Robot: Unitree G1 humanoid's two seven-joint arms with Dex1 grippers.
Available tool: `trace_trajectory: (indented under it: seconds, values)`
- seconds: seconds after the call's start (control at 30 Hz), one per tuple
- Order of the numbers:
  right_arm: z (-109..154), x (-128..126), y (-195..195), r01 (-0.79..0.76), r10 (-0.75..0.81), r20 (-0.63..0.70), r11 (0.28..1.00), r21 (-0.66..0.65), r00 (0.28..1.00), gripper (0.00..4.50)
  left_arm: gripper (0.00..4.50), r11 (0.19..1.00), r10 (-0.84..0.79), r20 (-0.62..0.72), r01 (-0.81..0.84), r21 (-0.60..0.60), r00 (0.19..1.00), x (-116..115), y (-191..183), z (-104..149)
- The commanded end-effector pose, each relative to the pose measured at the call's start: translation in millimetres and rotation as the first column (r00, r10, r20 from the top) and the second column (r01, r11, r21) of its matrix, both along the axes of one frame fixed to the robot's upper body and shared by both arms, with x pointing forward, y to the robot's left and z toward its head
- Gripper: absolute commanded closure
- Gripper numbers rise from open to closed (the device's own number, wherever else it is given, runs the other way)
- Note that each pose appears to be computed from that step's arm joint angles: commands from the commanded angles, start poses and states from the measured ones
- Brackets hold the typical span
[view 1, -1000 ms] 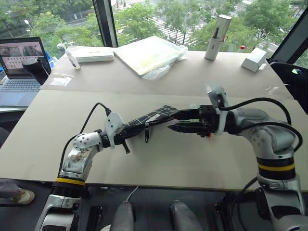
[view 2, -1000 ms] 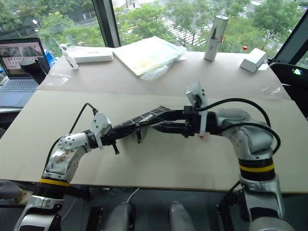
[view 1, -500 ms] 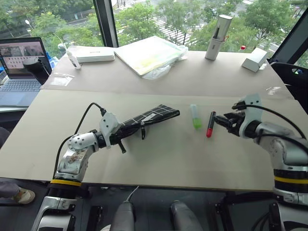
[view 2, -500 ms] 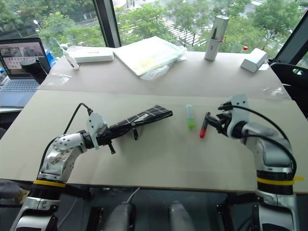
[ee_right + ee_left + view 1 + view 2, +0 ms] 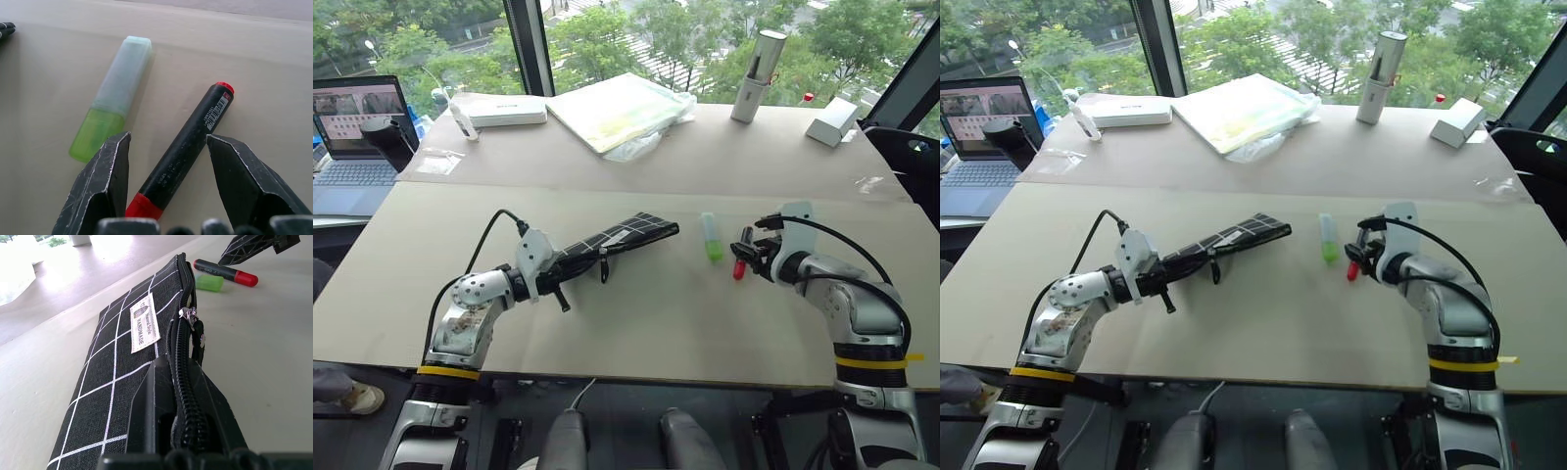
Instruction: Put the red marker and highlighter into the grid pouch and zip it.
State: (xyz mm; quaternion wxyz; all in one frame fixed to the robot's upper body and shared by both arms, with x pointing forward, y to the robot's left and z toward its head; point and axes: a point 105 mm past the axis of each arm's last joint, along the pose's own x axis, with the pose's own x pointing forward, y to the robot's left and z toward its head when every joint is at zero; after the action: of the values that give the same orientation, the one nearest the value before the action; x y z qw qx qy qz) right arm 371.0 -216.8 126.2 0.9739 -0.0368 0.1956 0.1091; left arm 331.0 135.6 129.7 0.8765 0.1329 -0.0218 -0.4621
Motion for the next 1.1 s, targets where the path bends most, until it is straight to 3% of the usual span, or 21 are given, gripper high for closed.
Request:
trace_trajectory:
  seconds: [0.03, 0.27, 0.3, 0.37, 0.53, 0.73, 0.83, 0.93, 1.07, 1.1]
  values:
    - [9.7, 6.5, 1.3, -0.014, 0.016, 0.052, 0.999, -0.043, 0.998, 1.74, 4.5, 1.0, 0.0, 0.07, 0.001, -0.01, 0.998, -3.0, 5.0, 20.1]
    - [3.4, 10.1, 7.7, -0.037, 0.04, 0.046, 0.998, -0.051, 0.998, 1.74, 4.5, 1.0, -0.002, 0.095, 0.002, 0.003, 0.995, -6.7, 13.5, 30.9]
    - [2.9, 10.3, 8.8, -0.044, 0.047, 0.048, 0.997, -0.055, 0.998, 2.12, 4.5, 1.0, 0.001, 0.096, -0.002, 0.008, 0.995, -6.4, 15.5, 31.5]
    - [2.7, 10.4, 10.0, -0.053, 0.056, 0.056, 0.997, -0.057, 0.997, 2.41, 4.5, 1.0, 0.005, 0.096, -0.006, 0.013, 0.995, -6.4, 18.4, 31.7]
    - [6.2, 11.8, 9.8, -0.055, 0.061, 0.082, 0.996, -0.07, 0.995, 4.01, 4.5, 1.0, 0.007, 0.091, -0.009, 0.02, 0.996, -6.8, 22.5, 30.7]
    - [40.2, 23.9, 9.5, -0.032, 0.052, 0.242, 0.996, -0.086, 0.969, 4.03, 4.5, 1.0, 0.001, 0.077, -0.003, 0.029, 0.997, -7.3, 23.0, 26.5]
    - [79.0, 25.4, 20.9, -0.109, 0.122, 0.393, 0.992, -0.057, 0.911, 4.03, 4.5, 1.0, -0.005, 0.074, 0.003, 0.029, 0.997, -7.5, 22.4, 25.7]
    - [120.1, 12.9, 36.1, -0.277, 0.29, 0.534, 0.955, -0.108, 0.794, 4.03, 4.5, 1.0, -0.012, 0.071, 0.01, 0.029, 0.997, -7.8, 21.0, 25.2]
    - [129.2, -18.8, 62.0, -0.509, 0.625, 0.493, 0.78, -0.364, 0.605, 4.03, 4.5, 0.999, -0.018, 0.068, 0.016, 0.031, 0.998, -7.8, 20.4, 25.0]
    - [120.5, -25.5, 66.1, -0.541, 0.718, 0.415, 0.694, -0.474, 0.558, 4.03, 4.5, 0.999, -0.019, 0.067, 0.017, 0.031, 0.998, -7.9, 20.2, 24.9]
